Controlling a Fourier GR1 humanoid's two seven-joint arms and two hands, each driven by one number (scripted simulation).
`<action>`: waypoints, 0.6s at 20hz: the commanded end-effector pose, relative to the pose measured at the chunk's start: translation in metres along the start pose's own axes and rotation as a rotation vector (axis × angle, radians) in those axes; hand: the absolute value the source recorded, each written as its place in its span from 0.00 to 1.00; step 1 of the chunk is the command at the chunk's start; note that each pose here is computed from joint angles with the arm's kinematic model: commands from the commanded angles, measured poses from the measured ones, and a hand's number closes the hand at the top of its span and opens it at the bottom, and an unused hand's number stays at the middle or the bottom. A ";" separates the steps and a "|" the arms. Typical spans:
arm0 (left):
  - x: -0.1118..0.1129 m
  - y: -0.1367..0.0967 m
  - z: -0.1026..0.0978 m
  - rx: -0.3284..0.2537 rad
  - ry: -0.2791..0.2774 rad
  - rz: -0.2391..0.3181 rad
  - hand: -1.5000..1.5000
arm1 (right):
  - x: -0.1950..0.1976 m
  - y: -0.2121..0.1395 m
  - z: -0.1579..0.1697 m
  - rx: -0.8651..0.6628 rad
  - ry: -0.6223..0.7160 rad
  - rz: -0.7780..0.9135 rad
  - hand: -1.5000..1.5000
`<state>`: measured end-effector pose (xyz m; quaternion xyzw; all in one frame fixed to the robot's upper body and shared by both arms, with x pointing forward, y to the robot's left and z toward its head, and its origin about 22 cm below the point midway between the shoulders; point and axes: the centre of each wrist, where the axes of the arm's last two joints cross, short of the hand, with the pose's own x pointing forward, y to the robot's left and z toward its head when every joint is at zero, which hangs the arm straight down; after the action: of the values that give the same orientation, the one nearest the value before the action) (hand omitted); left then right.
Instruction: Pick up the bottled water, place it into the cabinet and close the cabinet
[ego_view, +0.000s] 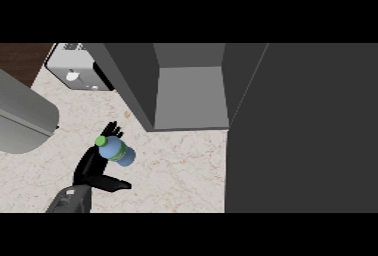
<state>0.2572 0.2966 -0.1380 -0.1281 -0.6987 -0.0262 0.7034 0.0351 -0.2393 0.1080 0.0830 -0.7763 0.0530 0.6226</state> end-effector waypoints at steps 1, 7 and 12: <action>-0.004 0.003 0.000 -0.012 -0.042 0.070 0.00 | 0.038 0.008 -0.003 -0.014 -0.060 -0.013 0.00; -0.009 -0.002 -0.010 0.053 -0.063 0.120 1.00 | 0.024 0.003 -0.001 0.007 -0.050 -0.015 0.00; -0.017 -0.027 -0.021 0.036 -0.066 0.211 1.00 | 0.016 -0.004 -0.001 0.013 -0.046 -0.025 0.00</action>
<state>0.2631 0.2779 -0.1513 -0.1434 -0.6949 0.0391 0.7036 0.0355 -0.2399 0.1069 0.0815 -0.7776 0.0573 0.6208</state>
